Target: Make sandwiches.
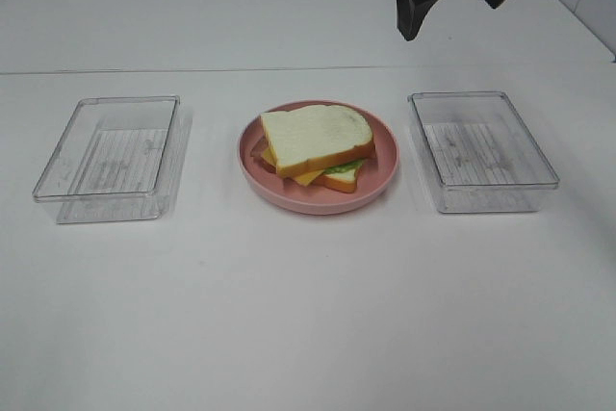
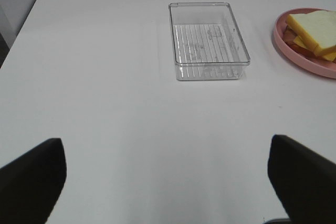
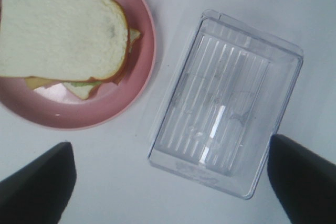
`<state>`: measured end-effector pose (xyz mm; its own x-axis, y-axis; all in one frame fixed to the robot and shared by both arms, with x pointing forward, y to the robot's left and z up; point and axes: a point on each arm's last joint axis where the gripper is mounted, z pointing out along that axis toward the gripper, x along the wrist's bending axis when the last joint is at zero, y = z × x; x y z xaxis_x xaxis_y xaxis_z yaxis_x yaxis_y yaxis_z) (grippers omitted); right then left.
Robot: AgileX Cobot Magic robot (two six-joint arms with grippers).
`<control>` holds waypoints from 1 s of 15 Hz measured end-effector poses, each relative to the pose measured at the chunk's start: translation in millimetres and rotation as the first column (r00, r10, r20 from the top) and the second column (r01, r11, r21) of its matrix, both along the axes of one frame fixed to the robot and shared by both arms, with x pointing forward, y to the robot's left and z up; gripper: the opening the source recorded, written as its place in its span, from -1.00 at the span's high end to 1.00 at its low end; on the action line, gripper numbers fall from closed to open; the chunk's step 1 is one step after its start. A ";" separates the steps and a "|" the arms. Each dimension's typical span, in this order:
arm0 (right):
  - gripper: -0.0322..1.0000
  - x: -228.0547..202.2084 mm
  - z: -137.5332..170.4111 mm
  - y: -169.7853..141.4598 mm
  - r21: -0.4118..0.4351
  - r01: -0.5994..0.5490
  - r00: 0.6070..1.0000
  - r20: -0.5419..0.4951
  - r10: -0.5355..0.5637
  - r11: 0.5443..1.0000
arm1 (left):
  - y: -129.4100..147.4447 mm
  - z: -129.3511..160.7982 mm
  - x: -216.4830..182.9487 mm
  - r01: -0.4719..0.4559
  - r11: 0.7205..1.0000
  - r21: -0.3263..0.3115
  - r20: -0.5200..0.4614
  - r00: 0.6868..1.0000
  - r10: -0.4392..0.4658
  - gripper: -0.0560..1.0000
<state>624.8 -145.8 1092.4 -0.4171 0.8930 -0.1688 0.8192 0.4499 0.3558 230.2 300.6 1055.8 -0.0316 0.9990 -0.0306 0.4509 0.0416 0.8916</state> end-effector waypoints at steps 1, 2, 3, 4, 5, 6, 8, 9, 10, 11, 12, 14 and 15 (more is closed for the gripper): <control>-0.93 -19.1 -0.2 -5.9 0.012 0.000 0.999 -0.038 0.000 1.000 | 0.0 0.0 0.0 0.000 1.000 0.000 0.000 1.000 0.000 -0.93; -0.93 -26.2 -1.0 -8.9 0.008 0.000 0.999 -0.050 0.000 1.000 | 0.0 0.0 0.0 0.000 1.000 0.000 0.000 1.000 0.000 -0.93; -0.93 -41.3 -5.5 -15.5 -0.005 0.007 0.997 -0.081 -0.007 1.000 | 0.0 0.0 0.0 0.000 1.000 0.000 0.000 1.000 0.000 -0.93; -0.93 -68.6 -10.5 -27.8 -0.023 0.023 0.992 -0.121 -0.026 0.999 | 0.0 0.0 0.0 0.000 1.000 0.000 0.000 1.000 0.000 -0.93; -0.93 -90.4 -12.1 -37.3 -0.028 0.039 0.989 -0.139 -0.042 0.999 | 0.0 0.0 0.0 0.000 1.000 0.000 0.000 1.000 0.000 -0.93; -0.93 -99.8 -14.6 -41.4 -0.031 0.046 0.988 -0.149 -0.050 0.998 | 0.0 0.0 0.0 0.000 1.000 0.000 0.000 1.000 0.000 -0.93; -0.93 -153.8 -28.3 -67.2 -0.036 0.099 0.986 -0.132 -0.103 0.994 | 0.0 0.0 0.0 0.000 1.000 0.000 0.000 1.000 0.000 -0.93; -0.93 -174.3 -29.4 -77.4 -0.029 0.123 0.987 -0.103 -0.126 0.992 | 0.0 0.0 0.0 0.000 1.000 0.000 0.000 1.000 0.000 -0.93; -0.93 -182.7 -30.6 -81.7 -0.028 0.132 0.987 -0.093 -0.135 0.991 | 0.0 0.0 0.0 0.000 1.000 0.000 0.000 1.000 0.000 -0.93; -0.93 -202.1 -35.5 -91.8 -0.029 0.159 0.984 -0.075 -0.161 0.987 | 0.0 0.0 0.0 0.000 1.000 0.000 0.000 1.000 0.000 -0.93; -0.93 -231.2 -36.9 -106.9 -0.007 0.206 0.978 -0.019 -0.206 0.979 | 0.0 0.0 0.0 0.000 1.000 0.000 0.000 1.000 0.000 -0.93; -0.93 -261.2 -36.4 -123.5 0.028 0.244 0.967 0.066 -0.246 0.969 | 0.0 0.0 0.0 0.000 1.000 0.000 0.000 1.000 0.000 -0.93; -0.93 -279.0 -39.1 -135.3 0.048 0.276 0.954 0.108 -0.280 0.960 | 0.0 0.0 0.0 0.000 1.000 0.000 0.000 1.000 0.000 -0.93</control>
<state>345.8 -281.1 1053.3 -0.1316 0.9766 -0.1700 0.8640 0.1971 0.4633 230.2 300.6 1055.8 -0.0316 0.9990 -0.0306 0.4509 0.0416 0.8916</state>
